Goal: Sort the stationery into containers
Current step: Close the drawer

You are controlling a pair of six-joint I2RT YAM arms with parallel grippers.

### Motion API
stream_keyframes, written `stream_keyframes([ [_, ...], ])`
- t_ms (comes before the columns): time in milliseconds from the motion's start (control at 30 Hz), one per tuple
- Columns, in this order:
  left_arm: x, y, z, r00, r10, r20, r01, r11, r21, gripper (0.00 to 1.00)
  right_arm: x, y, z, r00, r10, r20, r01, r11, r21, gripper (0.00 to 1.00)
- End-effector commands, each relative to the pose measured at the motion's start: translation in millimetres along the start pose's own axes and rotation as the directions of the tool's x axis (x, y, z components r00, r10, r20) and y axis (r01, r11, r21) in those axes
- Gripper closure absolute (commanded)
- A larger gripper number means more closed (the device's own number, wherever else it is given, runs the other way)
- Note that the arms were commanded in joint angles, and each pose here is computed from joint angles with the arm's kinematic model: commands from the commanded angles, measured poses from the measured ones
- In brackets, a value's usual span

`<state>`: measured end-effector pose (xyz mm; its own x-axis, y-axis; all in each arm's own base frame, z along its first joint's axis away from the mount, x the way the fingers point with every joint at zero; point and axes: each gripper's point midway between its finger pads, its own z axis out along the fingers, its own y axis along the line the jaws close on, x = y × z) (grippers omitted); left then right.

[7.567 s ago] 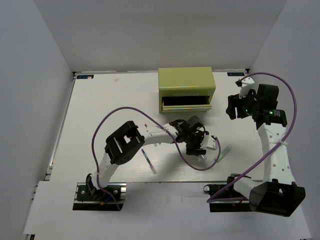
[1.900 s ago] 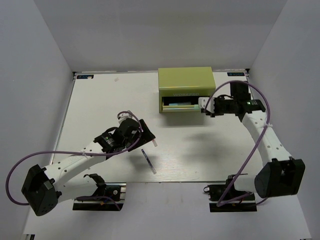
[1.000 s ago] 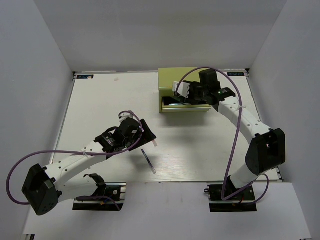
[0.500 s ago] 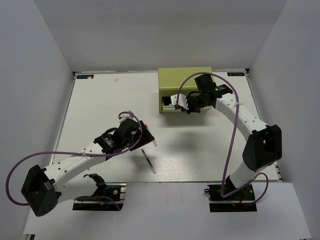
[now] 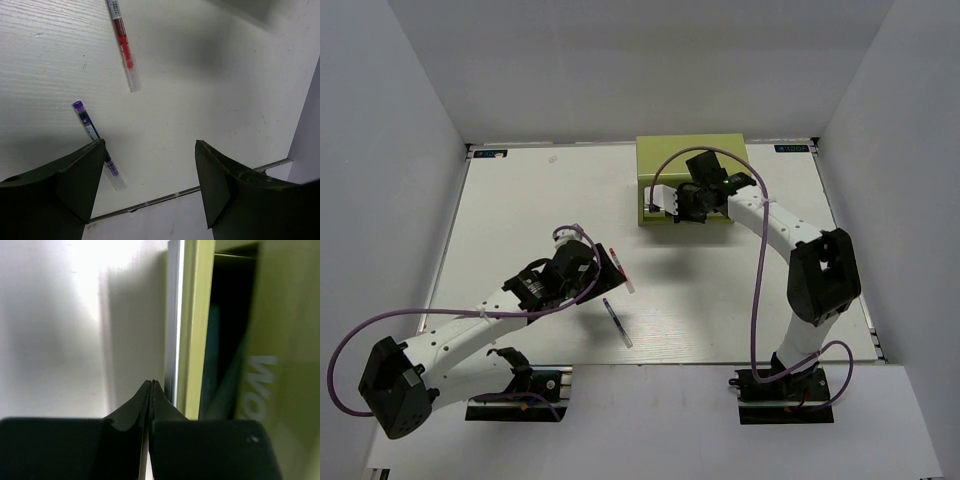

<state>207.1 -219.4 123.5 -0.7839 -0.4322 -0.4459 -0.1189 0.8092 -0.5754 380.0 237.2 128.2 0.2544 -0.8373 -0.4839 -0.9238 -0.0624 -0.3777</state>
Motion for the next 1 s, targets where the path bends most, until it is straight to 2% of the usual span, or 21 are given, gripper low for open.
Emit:
stream_keyframes([
  [0,-5.6,1.9,-4.9,1.000,-0.002,0.027,0.002,1.000,0.003,0.17,-7.1,-62.8,-10.3,0.999,0.003,-0.033,0.006,0.966,0.258,1.00],
  [333,-9.4,-4.5,-4.0,0.999,0.004,0.037,-0.005,1.000,0.021,0.15,8.2,-92.3,-8.9,0.992,0.016,-0.124,0.034,0.918,0.396,1.00],
  [500,-10.7,-10.1,-4.1,0.999,0.000,0.040,-0.002,0.999,0.044,0.14,5.1,-88.6,-12.6,0.993,0.003,-0.119,0.043,0.923,0.383,1.00],
  [633,-10.8,-28.0,-2.2,0.999,0.001,0.034,-0.005,0.992,0.128,0.14,-17.3,-48.5,-14.3,0.998,-0.052,0.022,0.045,0.970,0.241,1.00],
  [767,-7.1,-41.6,1.6,1.000,-0.003,0.023,-0.002,0.977,0.212,0.14,-32.4,-26.4,-38.4,0.991,-0.033,0.130,0.001,0.971,0.239,1.00],
  [800,-6.5,-47.6,2.0,1.000,-0.002,0.016,-0.002,0.972,0.237,0.14,-31.1,-23.3,-38.4,0.990,-0.017,0.138,-0.017,0.969,0.245,0.93],
  [833,-1.3,-43.6,7.6,1.000,0.001,0.005,-0.002,0.972,0.237,0.16,-31.2,-15.8,-37.8,0.987,0.026,0.159,-0.062,0.972,0.226,0.72],
  [867,-7.3,-57.3,5.7,1.000,-0.007,0.030,-0.002,0.954,0.298,0.19,-34.0,-11.0,-45.2,0.984,0.041,0.175,-0.081,0.970,0.228,0.63],
  [933,-0.1,-58.1,18.4,1.000,-0.002,0.015,-0.003,0.946,0.324,0.28,-40.0,-12.7,-56.5,0.967,0.112,0.229,-0.170,0.953,0.250,0.40],
  [967,-8.3,-76.5,17.9,0.999,-0.027,0.044,0.007,0.916,0.401,0.32,-43.3,-1.4,-62.5,0.957,0.126,0.260,-0.190,0.953,0.238,0.10],
])
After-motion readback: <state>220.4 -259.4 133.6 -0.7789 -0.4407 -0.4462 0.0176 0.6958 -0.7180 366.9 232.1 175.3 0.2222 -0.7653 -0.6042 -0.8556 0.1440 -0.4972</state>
